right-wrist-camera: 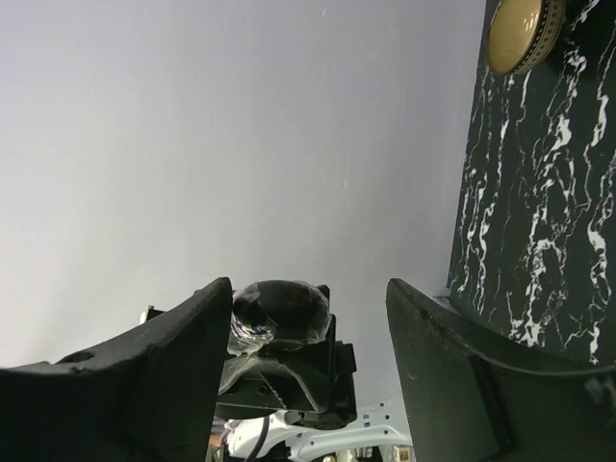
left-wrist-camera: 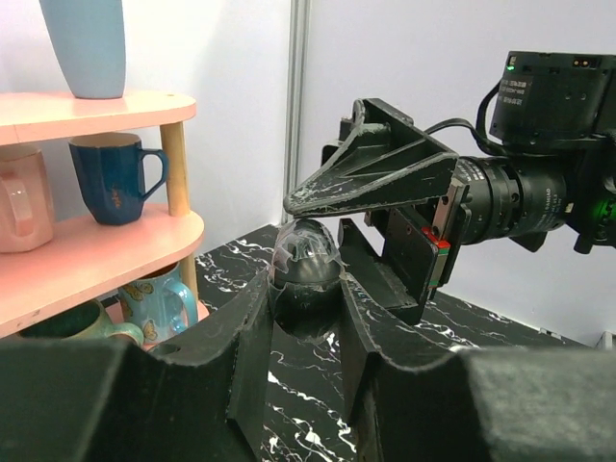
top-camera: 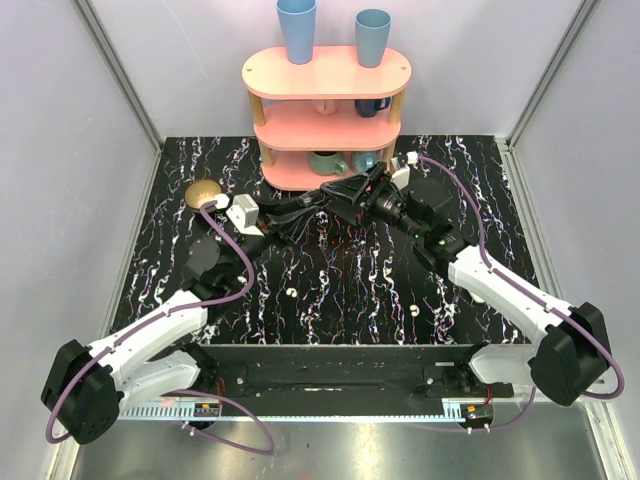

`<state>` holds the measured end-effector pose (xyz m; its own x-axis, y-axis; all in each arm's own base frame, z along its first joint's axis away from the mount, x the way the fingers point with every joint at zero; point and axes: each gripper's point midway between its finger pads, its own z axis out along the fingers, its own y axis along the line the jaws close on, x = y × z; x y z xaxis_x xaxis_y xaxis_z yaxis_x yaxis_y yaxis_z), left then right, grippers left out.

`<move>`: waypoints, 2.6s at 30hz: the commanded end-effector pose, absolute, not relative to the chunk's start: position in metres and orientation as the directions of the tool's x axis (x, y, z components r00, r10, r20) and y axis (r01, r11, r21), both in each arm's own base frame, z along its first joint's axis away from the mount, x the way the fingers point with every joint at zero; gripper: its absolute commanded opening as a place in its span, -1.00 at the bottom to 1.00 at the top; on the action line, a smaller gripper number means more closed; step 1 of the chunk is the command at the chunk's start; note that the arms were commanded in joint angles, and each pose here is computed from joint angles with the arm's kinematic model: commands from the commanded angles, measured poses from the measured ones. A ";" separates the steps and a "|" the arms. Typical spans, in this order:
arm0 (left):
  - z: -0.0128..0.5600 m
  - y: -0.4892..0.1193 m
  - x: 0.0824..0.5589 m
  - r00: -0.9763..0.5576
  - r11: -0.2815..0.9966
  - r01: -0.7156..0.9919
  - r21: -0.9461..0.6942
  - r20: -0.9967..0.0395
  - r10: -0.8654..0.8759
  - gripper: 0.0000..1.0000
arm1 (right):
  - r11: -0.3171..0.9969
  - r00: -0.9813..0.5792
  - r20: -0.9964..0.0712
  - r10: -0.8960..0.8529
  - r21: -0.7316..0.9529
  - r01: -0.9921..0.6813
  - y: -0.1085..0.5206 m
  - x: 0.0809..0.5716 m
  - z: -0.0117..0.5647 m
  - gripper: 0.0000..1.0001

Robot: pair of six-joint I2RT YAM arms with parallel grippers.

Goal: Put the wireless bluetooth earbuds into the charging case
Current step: Pass from the left arm to the right, then pass from the right arm to the left

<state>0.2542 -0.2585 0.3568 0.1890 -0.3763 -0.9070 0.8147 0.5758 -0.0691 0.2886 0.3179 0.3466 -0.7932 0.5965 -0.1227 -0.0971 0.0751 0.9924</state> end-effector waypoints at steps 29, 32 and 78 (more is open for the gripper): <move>0.370 -0.264 0.258 0.208 0.574 0.816 -0.066 -0.893 -0.399 -0.81 | -0.080 -0.873 -0.067 0.482 0.990 -0.120 0.332 0.271 0.374 -0.31; 0.371 -0.265 0.258 0.198 0.568 0.819 -0.076 -0.893 -0.405 -0.60 | -0.085 -0.873 -0.072 0.483 0.988 -0.129 0.331 0.269 0.376 -0.51; 0.377 -0.272 0.260 0.183 0.531 0.841 -0.105 -0.868 -0.461 -0.35 | -0.126 -0.877 0.003 0.480 0.990 -0.065 0.328 0.275 0.367 -0.71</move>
<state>0.2647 -0.2726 0.3450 0.1238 -0.4005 -0.9079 0.8246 0.5505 -0.1304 0.2791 0.3300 0.3529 -0.8667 0.4986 0.0182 -0.0287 -0.0863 0.9959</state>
